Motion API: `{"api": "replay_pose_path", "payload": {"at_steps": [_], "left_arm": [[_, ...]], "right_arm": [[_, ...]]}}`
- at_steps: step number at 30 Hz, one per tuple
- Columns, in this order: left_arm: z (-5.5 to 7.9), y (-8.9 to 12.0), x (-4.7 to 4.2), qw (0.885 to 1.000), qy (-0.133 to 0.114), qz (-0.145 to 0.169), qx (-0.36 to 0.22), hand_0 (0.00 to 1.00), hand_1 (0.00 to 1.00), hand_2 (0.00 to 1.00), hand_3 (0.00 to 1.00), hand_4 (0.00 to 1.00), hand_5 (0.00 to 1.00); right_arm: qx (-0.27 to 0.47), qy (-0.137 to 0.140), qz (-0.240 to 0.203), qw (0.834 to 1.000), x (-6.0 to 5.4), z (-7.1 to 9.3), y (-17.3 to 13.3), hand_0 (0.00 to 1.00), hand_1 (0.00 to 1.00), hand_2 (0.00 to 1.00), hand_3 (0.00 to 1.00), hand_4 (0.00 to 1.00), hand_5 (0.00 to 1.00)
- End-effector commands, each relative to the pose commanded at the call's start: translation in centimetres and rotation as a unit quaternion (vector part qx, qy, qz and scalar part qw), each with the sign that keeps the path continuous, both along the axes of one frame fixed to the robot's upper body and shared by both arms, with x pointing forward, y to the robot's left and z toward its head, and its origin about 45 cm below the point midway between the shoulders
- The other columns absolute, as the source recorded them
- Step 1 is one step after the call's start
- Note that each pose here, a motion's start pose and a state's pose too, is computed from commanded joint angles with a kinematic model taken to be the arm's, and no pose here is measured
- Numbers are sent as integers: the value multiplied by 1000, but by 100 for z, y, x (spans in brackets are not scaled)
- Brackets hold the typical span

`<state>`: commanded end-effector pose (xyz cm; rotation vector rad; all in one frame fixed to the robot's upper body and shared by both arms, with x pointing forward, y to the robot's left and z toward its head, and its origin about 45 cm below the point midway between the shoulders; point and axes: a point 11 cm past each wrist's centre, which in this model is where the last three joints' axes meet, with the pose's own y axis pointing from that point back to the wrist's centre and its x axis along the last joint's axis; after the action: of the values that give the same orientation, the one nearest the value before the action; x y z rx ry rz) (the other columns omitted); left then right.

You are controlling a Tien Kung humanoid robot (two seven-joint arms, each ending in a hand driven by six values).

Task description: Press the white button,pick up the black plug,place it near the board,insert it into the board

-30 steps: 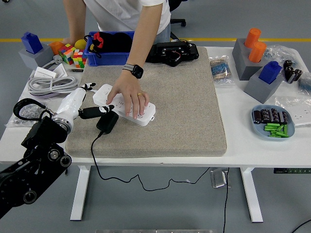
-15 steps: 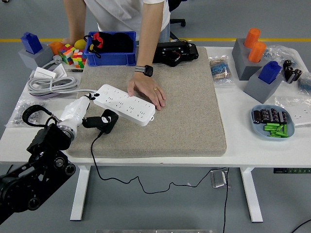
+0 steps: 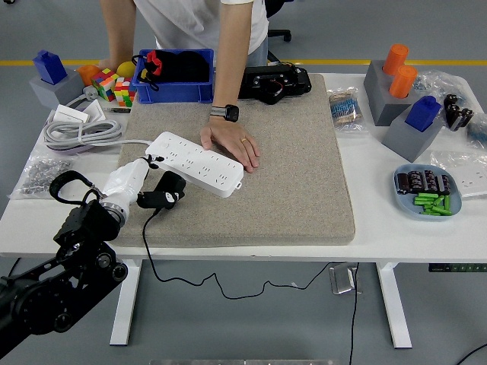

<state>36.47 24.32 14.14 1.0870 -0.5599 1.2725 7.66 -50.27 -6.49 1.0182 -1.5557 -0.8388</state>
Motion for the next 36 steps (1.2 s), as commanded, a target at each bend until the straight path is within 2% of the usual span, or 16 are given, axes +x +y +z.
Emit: {"api": "replay_pose_path", "payload": {"at_steps": [3,4,9,10,15,16,21,22,27,28,33,34,36], "left_arm": [[-18,-7,1,1000,2,0,3,789,787,727,820,922,368],[-23,-6,3,1000,3,1,4,729,716,631,803,910,320],[-31,2,10,1000,3,3,6,729,716,631,803,910,320],[-30,2,11,1000,3,4,6,693,681,585,775,890,254],[-43,7,17,1000,3,5,9,693,681,585,775,890,254],[-43,7,16,1000,3,5,8,635,634,537,733,862,186],[-27,-2,24,1000,-4,3,7,635,634,537,733,862,186],[-30,-2,24,1000,-4,3,7,537,562,473,692,838,148],[-53,-7,11,1000,-2,3,8,537,562,473,692,838,148],[-58,-8,9,1000,-1,3,8,389,482,408,604,789,74],[-69,-8,7,1000,1,2,8,389,482,408,604,789,74],[-67,-6,10,1000,1,2,8,349,443,402,582,750,12],[-57,-11,14,1000,-2,0,7,349,443,402,582,750,12]], "right_arm": [[0,-1,0,1000,0,-3,7,779,674,651,611,663,427],[1,-1,0,1000,1,-5,10,779,674,650,611,663,428],[0,-2,-1,1000,-6,-6,11,779,674,650,611,663,428],[0,-2,-1,1000,-11,-6,8,778,674,649,610,662,429],[-1,-4,-1,1000,-8,-2,3,778,674,649,610,662,429],[-1,-4,-2,1000,-6,-2,3,777,674,650,609,662,427],[-1,-6,-3,1000,-3,-5,10,777,674,650,609,662,427],[-1,-6,-3,1000,-6,-6,11,777,674,648,608,662,430],[-1,-6,-3,1000,-17,-11,15,777,674,648,608,662,430],[-1,-6,-3,1000,-20,-11,15,777,671,647,606,662,429],[-2,-5,-3,1000,-36,-11,9,777,671,647,606,662,429],[-3,-5,-3,1000,-37,-11,7,776,671,645,606,661,428],[-3,-6,-3,1000,-34,-9,7,776,671,645,606,661,428]]}}
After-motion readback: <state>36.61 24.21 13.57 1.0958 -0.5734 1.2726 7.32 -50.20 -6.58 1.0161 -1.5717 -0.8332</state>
